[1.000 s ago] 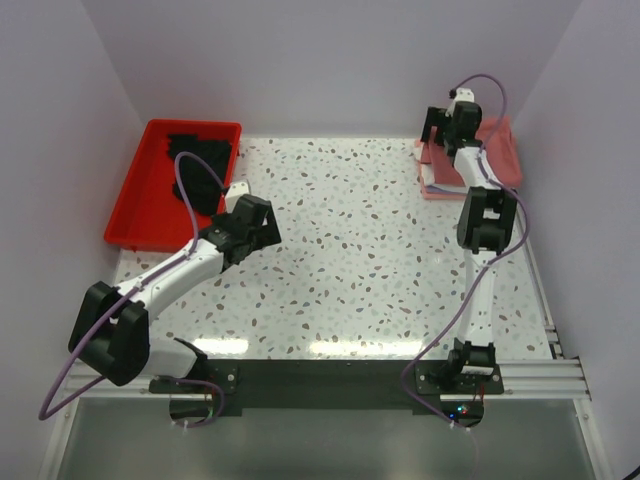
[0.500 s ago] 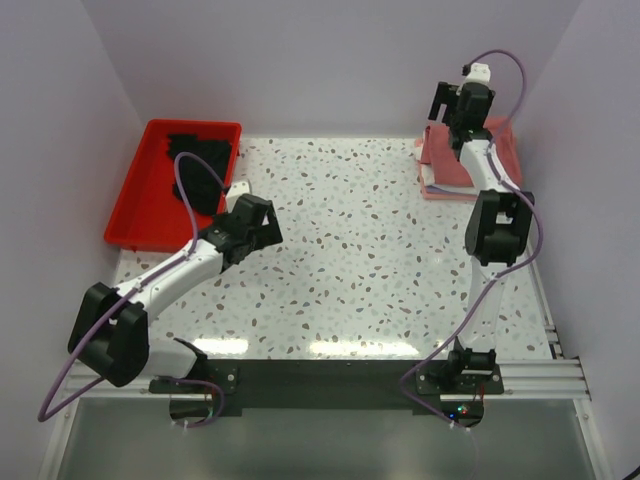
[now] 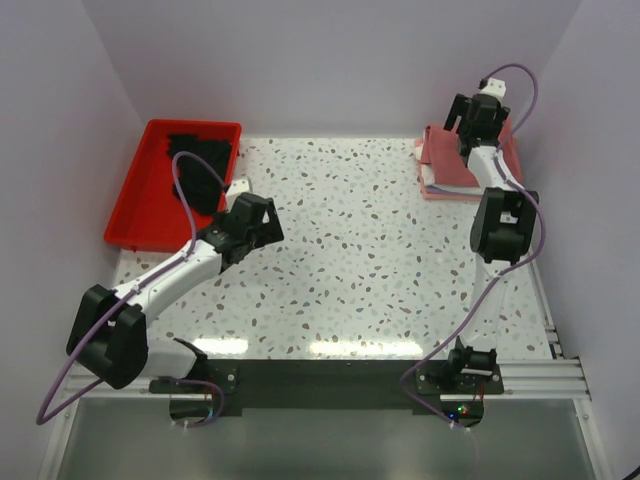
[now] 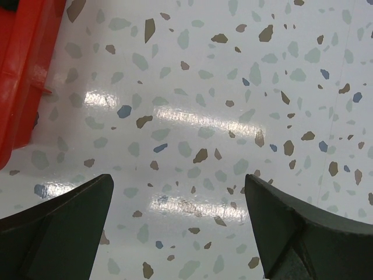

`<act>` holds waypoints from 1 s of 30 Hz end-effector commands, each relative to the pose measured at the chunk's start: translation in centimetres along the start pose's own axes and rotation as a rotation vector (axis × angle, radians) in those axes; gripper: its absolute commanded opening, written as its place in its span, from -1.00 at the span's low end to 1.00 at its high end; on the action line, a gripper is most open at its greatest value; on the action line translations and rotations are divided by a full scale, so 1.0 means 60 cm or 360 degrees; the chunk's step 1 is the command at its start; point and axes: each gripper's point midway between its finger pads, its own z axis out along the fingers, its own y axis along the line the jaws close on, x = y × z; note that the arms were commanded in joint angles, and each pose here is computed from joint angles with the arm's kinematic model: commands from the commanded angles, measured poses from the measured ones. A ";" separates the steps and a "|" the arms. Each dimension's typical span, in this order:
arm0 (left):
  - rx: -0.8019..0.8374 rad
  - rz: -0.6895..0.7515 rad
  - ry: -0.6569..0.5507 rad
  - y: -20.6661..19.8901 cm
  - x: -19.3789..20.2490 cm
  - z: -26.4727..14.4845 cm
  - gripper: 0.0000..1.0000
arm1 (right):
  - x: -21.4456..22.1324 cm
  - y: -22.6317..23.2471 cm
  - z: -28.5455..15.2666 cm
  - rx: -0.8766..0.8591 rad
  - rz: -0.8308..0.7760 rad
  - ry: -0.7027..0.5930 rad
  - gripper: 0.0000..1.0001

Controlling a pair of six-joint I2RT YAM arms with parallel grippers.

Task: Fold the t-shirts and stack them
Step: Neatly place the folded tshirt to the corner

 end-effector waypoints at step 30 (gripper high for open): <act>-0.0029 0.0014 0.0016 -0.014 -0.008 0.030 1.00 | 0.075 -0.142 0.099 0.0283 0.0349 0.0087 0.97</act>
